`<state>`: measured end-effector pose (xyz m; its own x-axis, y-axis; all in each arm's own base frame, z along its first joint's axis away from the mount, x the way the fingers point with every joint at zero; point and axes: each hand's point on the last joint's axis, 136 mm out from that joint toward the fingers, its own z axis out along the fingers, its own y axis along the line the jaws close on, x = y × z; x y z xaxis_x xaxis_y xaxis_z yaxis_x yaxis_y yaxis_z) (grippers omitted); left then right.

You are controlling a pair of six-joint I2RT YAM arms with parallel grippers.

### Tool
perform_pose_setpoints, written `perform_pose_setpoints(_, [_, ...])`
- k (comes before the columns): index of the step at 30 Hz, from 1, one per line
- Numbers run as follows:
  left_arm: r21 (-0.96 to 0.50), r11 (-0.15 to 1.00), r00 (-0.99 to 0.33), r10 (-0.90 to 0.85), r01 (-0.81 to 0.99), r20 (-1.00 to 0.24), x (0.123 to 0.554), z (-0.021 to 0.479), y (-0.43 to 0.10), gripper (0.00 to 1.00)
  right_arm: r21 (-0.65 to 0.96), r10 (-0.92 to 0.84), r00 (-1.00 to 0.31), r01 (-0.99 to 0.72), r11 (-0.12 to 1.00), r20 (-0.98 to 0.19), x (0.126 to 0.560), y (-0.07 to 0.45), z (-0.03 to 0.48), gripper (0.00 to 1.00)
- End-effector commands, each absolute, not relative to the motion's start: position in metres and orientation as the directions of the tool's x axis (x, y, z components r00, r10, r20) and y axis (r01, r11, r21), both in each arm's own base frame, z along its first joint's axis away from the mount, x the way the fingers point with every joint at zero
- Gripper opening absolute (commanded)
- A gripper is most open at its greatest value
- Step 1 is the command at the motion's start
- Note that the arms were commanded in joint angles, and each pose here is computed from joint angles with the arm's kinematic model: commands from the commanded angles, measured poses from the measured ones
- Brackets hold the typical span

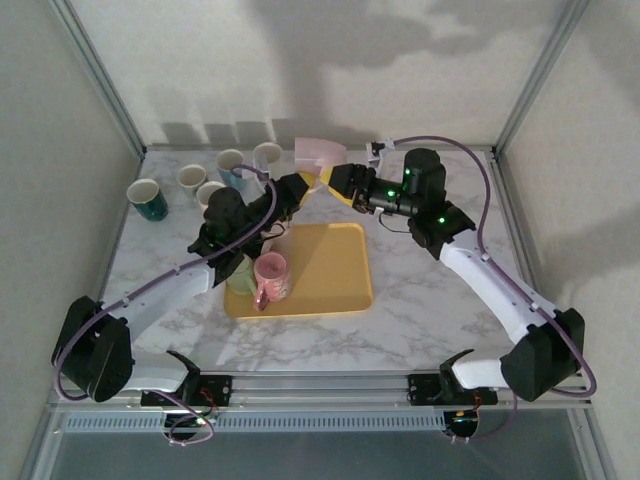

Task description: Turn the mug right side up

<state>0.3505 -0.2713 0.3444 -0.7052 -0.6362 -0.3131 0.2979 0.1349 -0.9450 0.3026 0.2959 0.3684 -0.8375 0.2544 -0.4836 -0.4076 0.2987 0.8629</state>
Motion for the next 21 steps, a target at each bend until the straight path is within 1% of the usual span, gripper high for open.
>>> perform_pose_setpoints(1, [-0.874,0.183,-0.609,-0.652,0.45,-0.451,0.339,0.398,-0.259,0.0,0.724,0.174,-0.748,-0.511,0.464,-0.64,0.286,0.272,0.374,0.65])
perform_pose_setpoints(4, [-0.856,0.292,-0.579,-0.639,0.427,-0.507,0.341,0.395,-0.25,0.0,0.608,0.104,-0.705,-0.516,0.603,-0.702,0.281,0.25,0.359,0.65])
perform_pose_setpoints(7, [-0.825,0.425,-0.545,-0.618,0.374,-0.566,0.344,0.386,-0.235,0.0,0.498,0.038,-0.673,-0.507,0.703,-0.739,0.279,0.23,0.344,0.65])
perform_pose_setpoints(11, [-0.743,0.624,-0.481,-0.588,0.241,-0.65,0.349,0.374,-0.2,0.0,0.384,-0.047,-0.66,-0.492,0.781,-0.75,0.277,0.21,0.323,0.65])
perform_pose_setpoints(14, [-0.653,0.755,-0.43,-0.571,0.06,-0.699,0.351,0.358,-0.16,0.0,0.336,-0.097,-0.673,-0.483,0.808,-0.733,0.275,0.203,0.31,0.65])
perform_pose_setpoints(17, [-0.555,0.818,-0.384,-0.566,-0.15,-0.729,0.346,0.34,-0.116,0.0,0.315,-0.132,-0.694,-0.478,0.82,-0.708,0.275,0.201,0.299,0.65])
perform_pose_setpoints(21, [-0.459,0.821,-0.346,-0.563,-0.339,-0.751,0.335,0.325,-0.07,0.0,0.323,-0.156,-0.722,-0.478,0.817,-0.674,0.278,0.207,0.289,0.64])
